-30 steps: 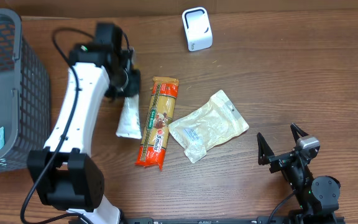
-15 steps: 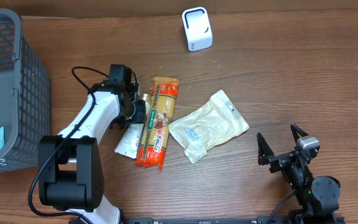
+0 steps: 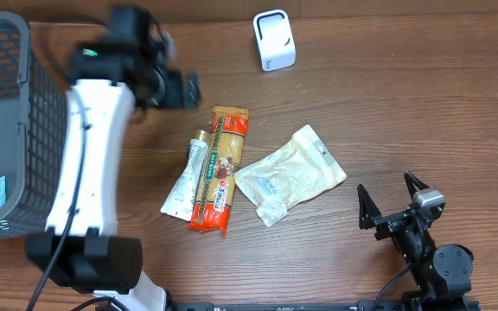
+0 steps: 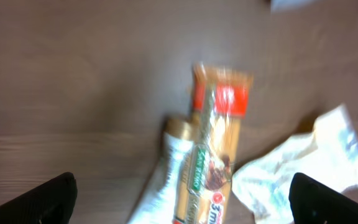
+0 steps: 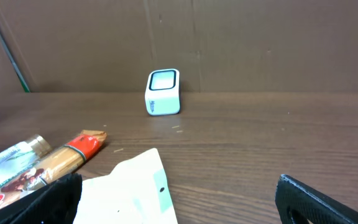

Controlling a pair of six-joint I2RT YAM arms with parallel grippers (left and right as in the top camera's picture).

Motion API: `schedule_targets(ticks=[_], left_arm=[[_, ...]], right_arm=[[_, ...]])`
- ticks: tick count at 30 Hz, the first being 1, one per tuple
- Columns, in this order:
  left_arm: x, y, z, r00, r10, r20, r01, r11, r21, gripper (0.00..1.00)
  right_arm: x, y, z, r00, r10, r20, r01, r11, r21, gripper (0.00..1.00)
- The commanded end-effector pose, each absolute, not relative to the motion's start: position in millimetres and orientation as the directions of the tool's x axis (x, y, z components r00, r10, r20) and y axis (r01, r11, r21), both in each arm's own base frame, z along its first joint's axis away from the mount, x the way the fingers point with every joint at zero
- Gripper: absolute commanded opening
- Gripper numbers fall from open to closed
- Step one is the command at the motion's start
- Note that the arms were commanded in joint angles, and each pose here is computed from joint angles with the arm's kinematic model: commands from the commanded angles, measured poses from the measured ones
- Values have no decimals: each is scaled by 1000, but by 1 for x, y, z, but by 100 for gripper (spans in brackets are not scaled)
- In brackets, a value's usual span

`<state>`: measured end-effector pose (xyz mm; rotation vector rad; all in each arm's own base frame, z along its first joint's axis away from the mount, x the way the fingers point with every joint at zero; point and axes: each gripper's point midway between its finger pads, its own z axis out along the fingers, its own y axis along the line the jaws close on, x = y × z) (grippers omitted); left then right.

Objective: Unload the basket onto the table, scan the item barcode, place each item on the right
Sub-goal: 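Move the left gripper back into the basket and grasp the mint-green pack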

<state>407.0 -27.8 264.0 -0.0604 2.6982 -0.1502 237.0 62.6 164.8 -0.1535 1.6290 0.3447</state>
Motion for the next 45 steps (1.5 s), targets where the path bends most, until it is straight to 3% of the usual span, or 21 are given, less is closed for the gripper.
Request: schedule_targets(ticks=[1,5,8,15,20,23,30,39,43,45], left_arm=[[403,19,347,-787,-108,-608,-112,993,-31,100],[383,87,396,-675,-248,-695,-299,953,-51,100],[348,162,399,-564,-472,-677,-551,826,-116,100],[264,281,343,-432,-716,-549,-848,530,-24,100],[227,317,280,-463,-779,-422,-878,467,100,100],[229,328,254,-492,-770,-407,-865,487,123,100],[248,338,211,-659,-643,-390,-741,644,189,100],[242,355,141,-711,-624,-326,-702,663,262,100],[244,357,113,-759,-597,-259,-651,708,274,90],[242,361,102,-766,-598,-237,-643,708,290,91]], right_arm=[[236,62,173,-70,112,-991,-302,945,128,100],[236,62,173,-70,112,-991,-302,945,128,100],[236,62,173,-71,112,-991,-302,945,128,100],[236,62,173,-70,112,-991,-302,945,128,100],[236,62,173,-70,112,-991,-302,945,128,100],[236,62,173,-70,112,-991,-302,945,128,100],[236,62,173,-70,112,-991,-302,945,128,100],[236,62,173,-70,112,-991,-302,945,128,100],[236,62,173,-70,112,-991,-302,945,128,100],[236,62,173,-70,112,-991,-302,945,128,100]])
